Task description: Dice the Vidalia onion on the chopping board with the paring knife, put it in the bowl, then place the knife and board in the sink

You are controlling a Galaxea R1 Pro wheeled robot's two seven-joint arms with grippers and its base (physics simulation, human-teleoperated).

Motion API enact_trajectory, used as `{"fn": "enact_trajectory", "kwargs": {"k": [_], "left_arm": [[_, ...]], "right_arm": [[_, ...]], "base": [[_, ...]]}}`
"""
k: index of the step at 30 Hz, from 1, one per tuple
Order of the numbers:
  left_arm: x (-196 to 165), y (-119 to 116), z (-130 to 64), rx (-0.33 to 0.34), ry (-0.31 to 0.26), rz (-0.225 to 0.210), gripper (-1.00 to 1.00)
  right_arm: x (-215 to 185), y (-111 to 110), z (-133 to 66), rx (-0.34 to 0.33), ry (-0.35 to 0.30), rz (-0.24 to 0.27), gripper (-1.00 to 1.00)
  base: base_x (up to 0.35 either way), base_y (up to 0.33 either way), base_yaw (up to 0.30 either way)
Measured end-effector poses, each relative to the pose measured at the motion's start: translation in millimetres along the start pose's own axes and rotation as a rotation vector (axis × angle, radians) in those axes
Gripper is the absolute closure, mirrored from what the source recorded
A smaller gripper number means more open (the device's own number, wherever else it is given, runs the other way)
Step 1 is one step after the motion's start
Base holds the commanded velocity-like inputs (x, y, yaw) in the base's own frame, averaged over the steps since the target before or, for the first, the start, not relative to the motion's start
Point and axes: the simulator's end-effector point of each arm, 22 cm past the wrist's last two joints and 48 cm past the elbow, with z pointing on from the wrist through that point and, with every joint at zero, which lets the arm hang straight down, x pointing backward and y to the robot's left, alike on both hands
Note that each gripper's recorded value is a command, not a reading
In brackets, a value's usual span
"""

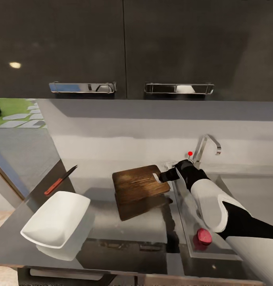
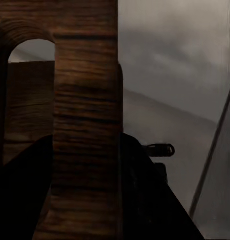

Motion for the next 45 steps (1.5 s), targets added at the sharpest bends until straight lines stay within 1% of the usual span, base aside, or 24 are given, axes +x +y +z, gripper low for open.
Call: {"fn": "enact_trajectory", "kwargs": {"k": [1, 4, 5, 6, 8, 9, 12, 14, 18, 25, 27, 28, 29, 30, 31, 32, 33, 34, 35, 36, 37, 45], "left_arm": [[0, 1, 0.1, -0.002, -0.001, 0.000, -1.00], [-3, 5, 0.5, -0.008, -0.008, -0.001, -1.00], [-4, 6, 0.6, -0.009, -0.010, -0.001, -1.00], [-4, 6, 0.6, -0.009, -0.010, -0.001, -1.00], [-6, 6, 0.8, -0.009, -0.016, -0.002, -1.00], [-6, 6, 0.7, -0.010, -0.019, -0.002, -1.00], [-15, 6, 0.2, -0.009, -0.061, 0.000, -1.00], [-21, 6, -0.4, -0.009, -0.087, 0.002, -1.00], [-25, 6, -1.2, -0.009, -0.110, 0.003, -1.00], [-26, 6, -1.6, -0.008, -0.117, 0.003, -1.00], [-26, 6, -1.7, -0.008, -0.117, 0.004, -1.00], [-26, 7, -1.7, -0.009, -0.117, 0.004, -1.00], [-26, 7, -1.7, -0.009, -0.117, 0.004, -1.00], [-25, 7, -1.7, -0.009, -0.116, 0.004, -1.00], [-25, 7, -1.8, -0.010, -0.116, 0.004, -1.00], [-25, 7, -1.8, -0.010, -0.116, 0.004, -1.00], [-25, 7, -1.8, -0.010, -0.116, 0.004, -1.00], [-25, 7, -1.8, -0.010, -0.116, 0.004, -1.00], [-25, 7, -1.8, -0.009, -0.116, 0.004, -1.00], [-25, 7, -1.8, -0.009, -0.115, 0.004, -1.00], [-25, 7, -1.8, -0.010, -0.116, 0.004, -1.00], [-25, 7, -1.8, -0.010, -0.115, 0.004, -1.00]], "right_arm": [[0, -1, -0.2, 0.002, 0.001, 0.001, 1.00], [4, -16, -2.1, 0.017, 0.001, 0.018, 1.00], [4, -21, -3.2, 0.015, -0.004, 0.039, 1.00], [5, -23, -3.1, 0.017, -0.002, 0.043, 1.00], [6, -27, -4.0, 0.010, -0.009, 0.079, 1.00], [7, -28, -4.0, 0.007, -0.010, 0.086, 1.00], [8, -32, -4.1, 0.007, -0.015, 0.117, 1.00], [9, -34, -4.0, 0.013, -0.015, 0.124, 1.00], [10, -37, -3.7, 0.026, -0.014, 0.131, 1.00], [11, -41, -3.6, 0.048, -0.011, 0.137, 1.00], [16, -45, -2.0, 0.069, -0.002, 0.147, 1.00], [21, -53, -0.9, 0.099, -0.001, 0.193, 1.00], [24, -58, -0.5, 0.116, 0.001, 0.213, 1.00], [24, -58, -0.2, 0.115, -0.002, 0.241, 1.00], [27, -65, -0.5, 0.131, -0.008, 0.303, 1.00], [31, -71, -0.5, 0.156, -0.002, 0.314, 1.00], [32, -72, -0.3, 0.162, -0.001, 0.327, 1.00], [34, -74, -0.5, 0.169, -0.003, 0.355, 1.00], [37, -80, -1.2, 0.193, 0.002, 0.364, 1.00], [38, -81, -1.2, 0.201, 0.006, 0.359, 1.00], [39, -82, -1.3, 0.202, 0.004, 0.379, 1.00], [40, -83, -1.0, 0.211, 0.008, 0.381, 1.00]], "base": [[-0.164, 0.046, 0.000], [-0.204, 0.084, 0.000], [-0.225, 0.104, 0.000], [-0.234, 0.114, 0.000], [-0.240, 0.122, 0.000], [-0.244, 0.128, 0.000], [-0.247, 0.138, 0.000], [-0.244, 0.153, 0.000], [-0.235, 0.161, 0.000], [-0.132, 0.099, 0.000], [-0.015, 0.011, 0.000], [-0.005, 0.003, 0.000], [-0.004, 0.003, 0.000], [-0.002, 0.001, 0.000], [-0.001, 0.001, 0.000], [0.000, 0.000, 0.000], [0.000, 0.000, 0.000], [0.000, 0.000, 0.000], [0.000, 0.000, 0.000], [0.000, 0.000, 0.000], [0.000, 0.000, 0.000], [-0.033, 0.000, 0.000]]}}
